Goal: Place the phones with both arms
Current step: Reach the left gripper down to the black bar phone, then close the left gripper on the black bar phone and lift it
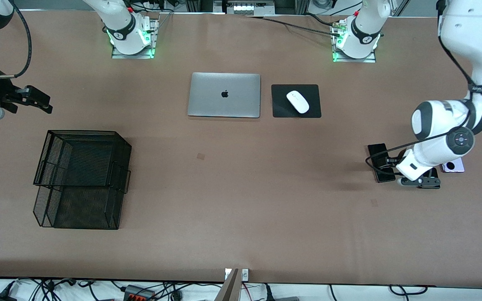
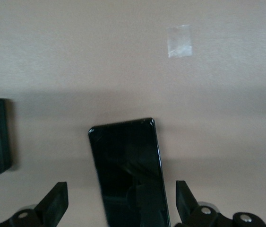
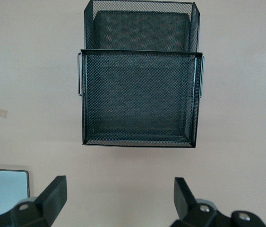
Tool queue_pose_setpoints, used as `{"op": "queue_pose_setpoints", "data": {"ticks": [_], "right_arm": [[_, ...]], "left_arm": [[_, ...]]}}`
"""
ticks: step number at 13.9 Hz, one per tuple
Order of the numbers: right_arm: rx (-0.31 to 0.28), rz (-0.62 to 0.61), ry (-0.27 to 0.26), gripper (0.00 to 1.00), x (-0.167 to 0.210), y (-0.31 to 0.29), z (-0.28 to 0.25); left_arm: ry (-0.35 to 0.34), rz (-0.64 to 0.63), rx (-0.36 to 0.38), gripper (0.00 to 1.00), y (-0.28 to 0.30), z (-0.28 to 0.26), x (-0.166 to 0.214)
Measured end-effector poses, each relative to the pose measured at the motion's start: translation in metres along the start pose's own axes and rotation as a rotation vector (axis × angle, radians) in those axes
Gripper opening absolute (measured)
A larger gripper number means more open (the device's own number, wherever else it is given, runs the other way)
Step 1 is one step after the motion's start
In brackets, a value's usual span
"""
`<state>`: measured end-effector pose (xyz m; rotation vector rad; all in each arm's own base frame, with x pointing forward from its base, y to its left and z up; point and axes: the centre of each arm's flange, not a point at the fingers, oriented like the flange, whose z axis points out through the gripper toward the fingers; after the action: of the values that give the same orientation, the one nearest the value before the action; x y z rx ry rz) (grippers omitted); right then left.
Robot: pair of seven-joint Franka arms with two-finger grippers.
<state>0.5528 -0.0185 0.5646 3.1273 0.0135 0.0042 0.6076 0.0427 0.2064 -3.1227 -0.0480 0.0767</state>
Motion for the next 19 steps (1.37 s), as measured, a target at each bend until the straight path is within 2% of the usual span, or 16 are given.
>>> {"op": "queue_pose_setpoints", "data": {"ticks": [3,8,9,10,13,16,19], "right_arm": [[0.0,0.0,0.001,1.0,0.0,0.0,0.0],[0.0,0.001,0.0,1.0,0.0,0.001,0.0],[0.0,0.001,-0.001,1.0,0.001,0.0,0.001],[0.0,0.001,-0.002,1.0,0.001,0.0,0.001],[-0.001,0.001,0.0,1.0,0.005,0.001,0.002],[-0.003,0.001,-0.007,1.0,0.013,0.0,0.007],[-0.004,-0.003,-0.017,1.0,0.02,-0.002,0.016]], "left_arm": [[0.01,-0.01,-0.008,1.0,0.003,0.032,-0.012],[-0.009,-0.02,-0.01,1.0,-0.001,0.046,-0.017],[-0.009,-0.022,-0.011,0.93,-0.002,0.047,-0.017],[-0.005,-0.027,-0.011,0.81,-0.003,0.045,-0.016],[-0.001,-0.049,-0.012,0.8,-0.006,0.043,-0.016],[0.022,-0.044,-0.014,0.8,-0.003,0.028,-0.004],[-0.025,-0.014,-0.019,0.8,0.016,-0.022,0.019]]}}
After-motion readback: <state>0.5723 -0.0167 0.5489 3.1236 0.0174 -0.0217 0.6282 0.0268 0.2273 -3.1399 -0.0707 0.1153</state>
